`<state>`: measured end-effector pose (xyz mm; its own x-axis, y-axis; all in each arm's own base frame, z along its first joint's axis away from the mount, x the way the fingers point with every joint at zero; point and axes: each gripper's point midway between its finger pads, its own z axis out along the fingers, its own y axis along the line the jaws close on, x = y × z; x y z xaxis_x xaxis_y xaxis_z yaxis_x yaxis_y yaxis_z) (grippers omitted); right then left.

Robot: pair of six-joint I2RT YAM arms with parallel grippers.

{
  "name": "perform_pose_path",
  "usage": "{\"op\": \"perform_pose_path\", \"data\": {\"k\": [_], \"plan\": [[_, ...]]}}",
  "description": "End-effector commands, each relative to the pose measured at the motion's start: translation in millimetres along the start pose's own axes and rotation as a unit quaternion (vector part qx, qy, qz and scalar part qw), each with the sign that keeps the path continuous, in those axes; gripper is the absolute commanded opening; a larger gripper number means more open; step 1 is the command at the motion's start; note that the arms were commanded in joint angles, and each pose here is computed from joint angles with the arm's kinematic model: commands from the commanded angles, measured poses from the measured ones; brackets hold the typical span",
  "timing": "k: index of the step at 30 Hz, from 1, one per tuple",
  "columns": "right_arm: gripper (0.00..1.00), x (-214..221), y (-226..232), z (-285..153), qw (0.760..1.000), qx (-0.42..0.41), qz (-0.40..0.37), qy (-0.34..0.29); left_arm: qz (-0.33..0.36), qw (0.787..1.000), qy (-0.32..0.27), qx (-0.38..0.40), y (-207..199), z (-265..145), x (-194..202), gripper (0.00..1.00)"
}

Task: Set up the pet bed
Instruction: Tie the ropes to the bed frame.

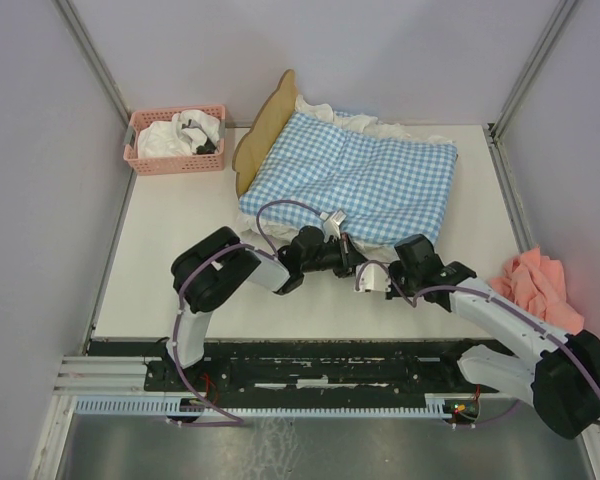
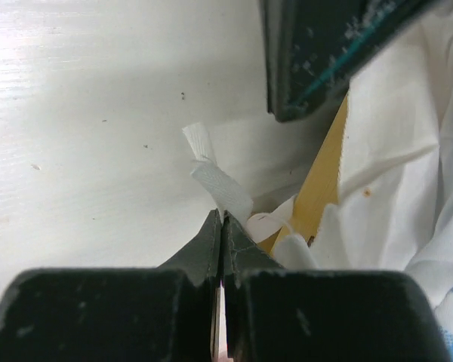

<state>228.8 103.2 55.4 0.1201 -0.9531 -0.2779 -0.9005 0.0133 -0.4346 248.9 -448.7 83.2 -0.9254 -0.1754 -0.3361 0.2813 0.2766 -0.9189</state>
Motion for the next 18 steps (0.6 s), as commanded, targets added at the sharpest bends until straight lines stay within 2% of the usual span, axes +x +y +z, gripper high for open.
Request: {"op": "perform_pose_path", "data": {"k": [1, 6, 10, 18], "plan": [[0.02, -9, -13, -11, 0.997, 0.022, 0.068, -0.025, 0.004, 0.999, 0.002, -0.051, 36, -5, 13, 0.03], [0.02, -8, -10, -12, 0.997, 0.019, 0.064, -0.028, 0.043, 0.998, 0.001, -0.035, 26, -9, 13, 0.03], [0.02, -5, -6, -11, 0.998, 0.019, 0.054, -0.025, 0.089, 0.996, -0.007, -0.013, 12, -17, 10, 0.15], [0.02, -3, -6, -9, 0.998, 0.019, 0.048, -0.023, 0.107, 0.993, 0.016, 0.055, -14, -15, 37, 0.33]]}}
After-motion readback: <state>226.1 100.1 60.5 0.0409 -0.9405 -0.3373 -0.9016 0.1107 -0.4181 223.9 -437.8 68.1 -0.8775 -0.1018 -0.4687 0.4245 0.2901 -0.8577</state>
